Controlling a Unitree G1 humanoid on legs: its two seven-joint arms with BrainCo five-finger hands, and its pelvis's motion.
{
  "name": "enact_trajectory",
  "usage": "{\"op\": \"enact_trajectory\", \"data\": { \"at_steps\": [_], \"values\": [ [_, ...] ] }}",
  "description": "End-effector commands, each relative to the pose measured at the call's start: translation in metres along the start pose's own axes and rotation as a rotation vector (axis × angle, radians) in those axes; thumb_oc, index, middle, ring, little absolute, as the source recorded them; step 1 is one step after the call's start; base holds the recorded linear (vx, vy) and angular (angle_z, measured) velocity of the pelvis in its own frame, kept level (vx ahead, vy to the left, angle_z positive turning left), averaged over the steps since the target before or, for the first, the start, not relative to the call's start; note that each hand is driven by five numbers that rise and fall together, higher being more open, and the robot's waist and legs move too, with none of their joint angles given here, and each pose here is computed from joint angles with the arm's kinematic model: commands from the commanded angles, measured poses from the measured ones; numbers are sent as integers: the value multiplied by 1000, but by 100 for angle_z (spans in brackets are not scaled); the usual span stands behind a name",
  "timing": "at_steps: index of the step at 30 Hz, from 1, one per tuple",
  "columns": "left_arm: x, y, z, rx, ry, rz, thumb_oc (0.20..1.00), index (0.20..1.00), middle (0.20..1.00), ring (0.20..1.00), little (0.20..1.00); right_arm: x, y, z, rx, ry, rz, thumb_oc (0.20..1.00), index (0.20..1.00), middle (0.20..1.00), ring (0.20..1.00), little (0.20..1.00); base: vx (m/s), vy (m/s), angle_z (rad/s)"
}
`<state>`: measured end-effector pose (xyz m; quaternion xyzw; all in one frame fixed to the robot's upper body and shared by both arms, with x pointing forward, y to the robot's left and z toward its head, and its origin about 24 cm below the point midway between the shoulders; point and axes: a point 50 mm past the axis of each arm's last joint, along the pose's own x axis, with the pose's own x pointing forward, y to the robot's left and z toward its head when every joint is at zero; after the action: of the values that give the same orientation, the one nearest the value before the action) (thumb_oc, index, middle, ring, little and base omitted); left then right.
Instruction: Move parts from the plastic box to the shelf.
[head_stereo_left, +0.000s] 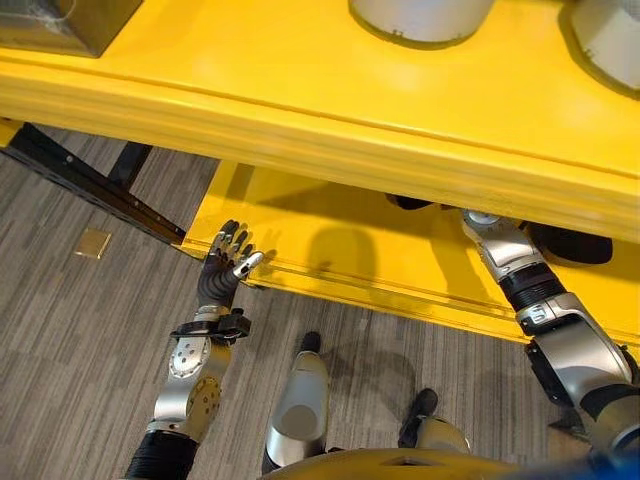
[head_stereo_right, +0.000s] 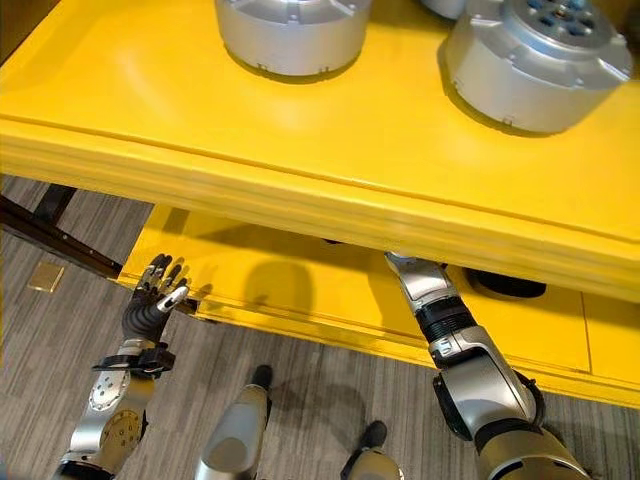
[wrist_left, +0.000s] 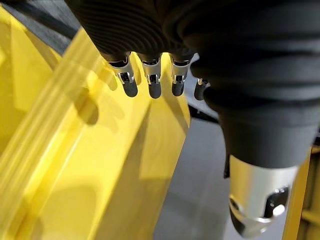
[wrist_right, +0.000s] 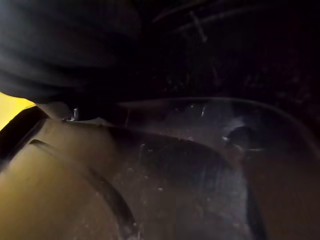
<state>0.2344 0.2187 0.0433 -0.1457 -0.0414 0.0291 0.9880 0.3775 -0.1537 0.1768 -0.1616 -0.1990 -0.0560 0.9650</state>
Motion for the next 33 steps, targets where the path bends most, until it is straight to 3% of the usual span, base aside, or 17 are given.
{"op": "enact_trajectory", "data": {
  "at_steps": [1,16,33],
  "values": [
    [-1,-3,16,-6,-81,-28,1000,1000,1000,1000,1000,14,1,39,145,-157,-53,200,200,200,200,200,-87,56,-26],
    [6,-25,14,-38,-71,-101,1000,1000,1000,1000,1000,16,9,67,227,-245,-56,200,200,200,200,200,-79,27,-16],
    [10,-37,17,-25,-61,-188,1000,1000,1000,1000,1000,66,-4,123,215,-290,-141,200,200,200,200,200,-34,0,2]
  ]
}}
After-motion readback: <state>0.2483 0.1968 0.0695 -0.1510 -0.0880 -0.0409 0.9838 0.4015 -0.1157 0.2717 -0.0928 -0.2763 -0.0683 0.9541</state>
